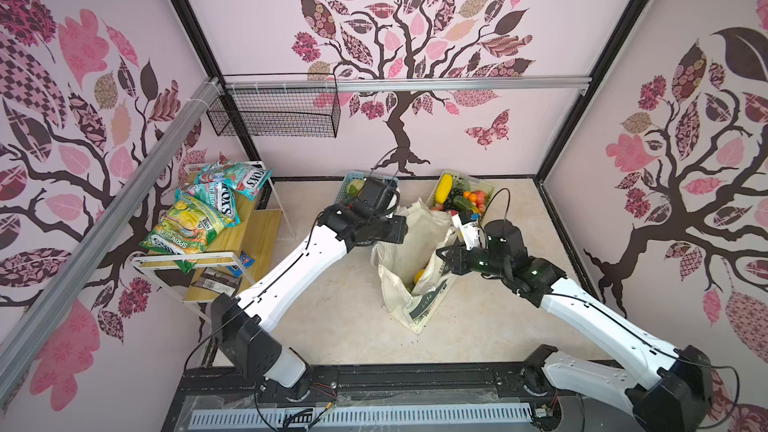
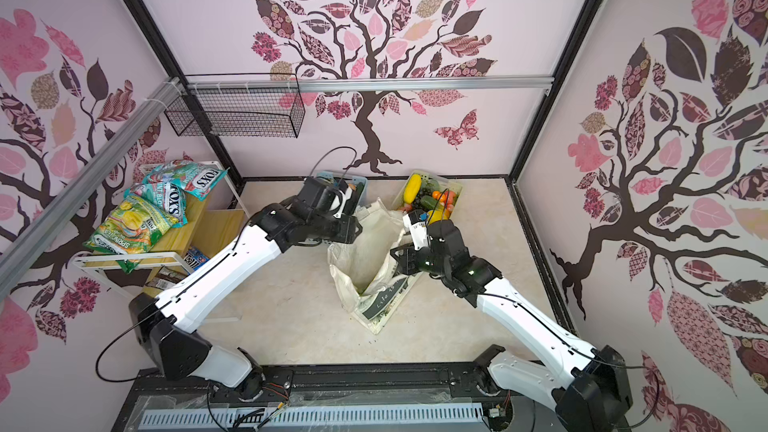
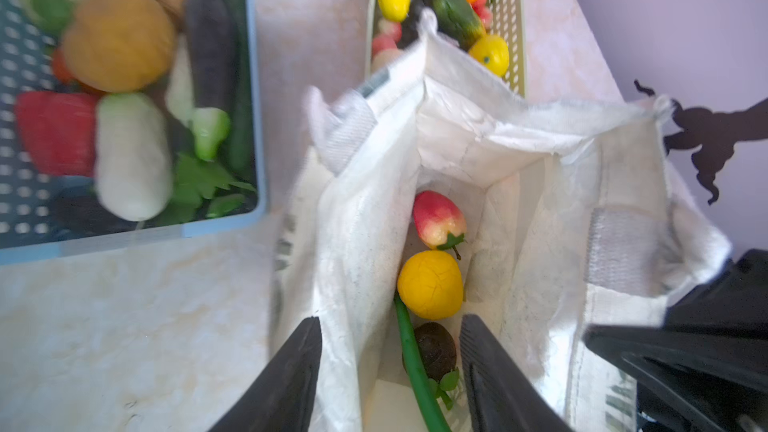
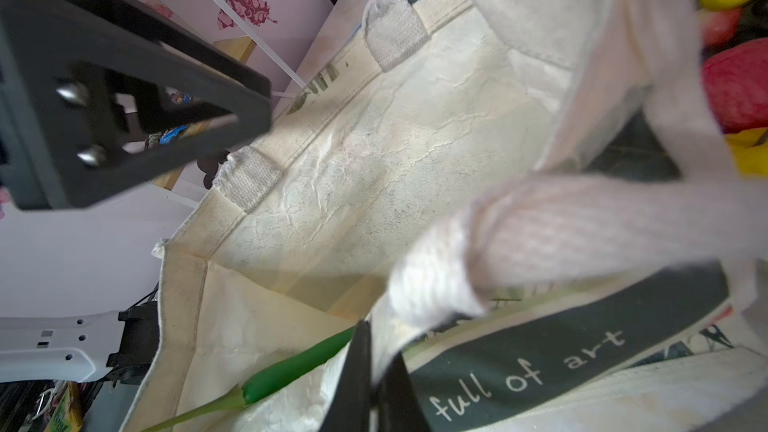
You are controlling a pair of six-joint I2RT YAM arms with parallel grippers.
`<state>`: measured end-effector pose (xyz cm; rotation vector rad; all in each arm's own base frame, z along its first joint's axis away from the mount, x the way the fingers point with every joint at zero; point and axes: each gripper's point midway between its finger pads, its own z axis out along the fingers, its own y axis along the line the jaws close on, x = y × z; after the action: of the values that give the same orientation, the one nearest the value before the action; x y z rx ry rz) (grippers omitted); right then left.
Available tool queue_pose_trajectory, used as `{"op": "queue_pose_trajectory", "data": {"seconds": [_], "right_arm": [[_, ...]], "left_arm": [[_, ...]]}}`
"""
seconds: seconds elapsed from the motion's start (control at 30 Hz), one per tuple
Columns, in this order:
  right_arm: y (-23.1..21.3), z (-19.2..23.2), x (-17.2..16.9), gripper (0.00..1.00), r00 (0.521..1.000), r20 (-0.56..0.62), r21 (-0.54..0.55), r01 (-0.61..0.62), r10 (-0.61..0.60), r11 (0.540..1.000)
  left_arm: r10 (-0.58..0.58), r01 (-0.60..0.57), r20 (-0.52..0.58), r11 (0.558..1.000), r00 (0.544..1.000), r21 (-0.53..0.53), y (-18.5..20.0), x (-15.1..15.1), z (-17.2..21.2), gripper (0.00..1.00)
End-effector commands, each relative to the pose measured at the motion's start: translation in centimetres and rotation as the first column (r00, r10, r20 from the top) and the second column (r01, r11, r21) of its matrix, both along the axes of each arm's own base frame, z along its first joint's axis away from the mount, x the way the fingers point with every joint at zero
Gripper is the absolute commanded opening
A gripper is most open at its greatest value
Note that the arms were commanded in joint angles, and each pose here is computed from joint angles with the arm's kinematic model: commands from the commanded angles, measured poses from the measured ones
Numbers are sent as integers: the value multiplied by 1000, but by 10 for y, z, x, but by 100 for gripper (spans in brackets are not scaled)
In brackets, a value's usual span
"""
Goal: Place the food into the grocery bag and tie it
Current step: 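Withdraw the left gripper from the bag back over the blue basket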
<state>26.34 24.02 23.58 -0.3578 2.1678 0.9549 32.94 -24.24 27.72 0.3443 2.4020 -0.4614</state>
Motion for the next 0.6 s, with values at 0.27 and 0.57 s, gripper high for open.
{"op": "queue_pose_trajectory", "data": {"seconds": [0.27, 0.57], "right_arm": [[4, 62, -17, 6, 996, 82, 135, -49, 38, 990], [-5, 67, -15, 6, 997, 81, 130, 2, -13, 991]], "left_arm": [[349, -387, 212, 904, 913, 179, 113, 50, 22, 64], [470, -492, 148, 850, 870, 189, 146, 94, -31, 66]]}}
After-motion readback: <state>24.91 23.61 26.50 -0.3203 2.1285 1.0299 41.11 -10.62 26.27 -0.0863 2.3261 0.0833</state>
